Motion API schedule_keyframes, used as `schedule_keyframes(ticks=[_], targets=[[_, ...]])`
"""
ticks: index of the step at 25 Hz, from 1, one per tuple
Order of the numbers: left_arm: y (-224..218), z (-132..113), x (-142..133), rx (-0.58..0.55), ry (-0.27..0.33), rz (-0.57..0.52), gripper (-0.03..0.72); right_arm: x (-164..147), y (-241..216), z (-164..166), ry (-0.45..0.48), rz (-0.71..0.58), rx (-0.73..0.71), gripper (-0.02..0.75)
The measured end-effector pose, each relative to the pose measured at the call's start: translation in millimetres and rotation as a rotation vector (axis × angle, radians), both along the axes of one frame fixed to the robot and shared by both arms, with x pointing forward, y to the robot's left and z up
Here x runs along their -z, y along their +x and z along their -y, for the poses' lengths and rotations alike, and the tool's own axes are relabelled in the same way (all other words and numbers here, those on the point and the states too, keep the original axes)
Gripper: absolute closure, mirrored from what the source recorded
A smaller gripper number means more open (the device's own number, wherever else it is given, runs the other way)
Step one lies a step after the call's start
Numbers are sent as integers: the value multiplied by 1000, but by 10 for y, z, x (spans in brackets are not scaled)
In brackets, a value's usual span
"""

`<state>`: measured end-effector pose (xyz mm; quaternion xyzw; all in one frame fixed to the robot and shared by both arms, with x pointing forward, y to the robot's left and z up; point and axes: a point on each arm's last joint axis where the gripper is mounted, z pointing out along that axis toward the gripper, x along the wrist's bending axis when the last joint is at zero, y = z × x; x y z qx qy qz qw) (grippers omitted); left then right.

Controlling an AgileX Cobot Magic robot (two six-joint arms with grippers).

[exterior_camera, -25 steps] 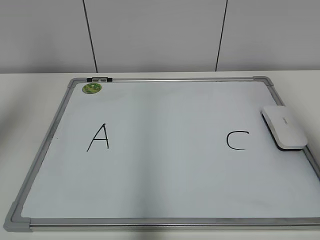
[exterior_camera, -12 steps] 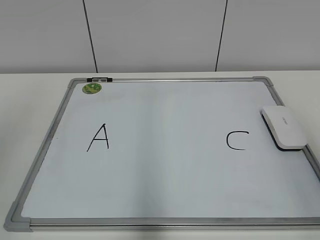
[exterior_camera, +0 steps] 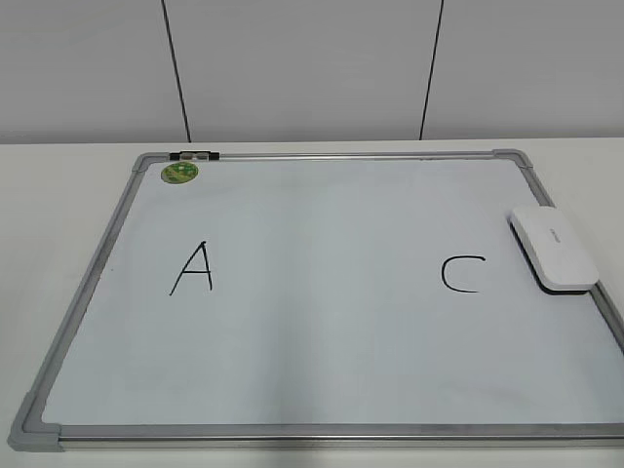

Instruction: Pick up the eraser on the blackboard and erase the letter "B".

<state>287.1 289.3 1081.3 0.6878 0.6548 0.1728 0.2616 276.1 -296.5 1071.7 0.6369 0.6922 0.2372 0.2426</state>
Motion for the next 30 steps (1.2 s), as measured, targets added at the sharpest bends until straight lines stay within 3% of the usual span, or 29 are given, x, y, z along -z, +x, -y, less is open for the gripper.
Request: schedule_keyframes(ticks=[6,13,30], targets=[[-92,-16,292,-14,9,-18,322,247,-63,26,-16,-3,28,144],[-19,-53,296,-37,44,71,322,309,-27,65,-58,18,44,145],[9,-68,344,-43,60,85,322,304,-25,80,-60,27,67,146]])
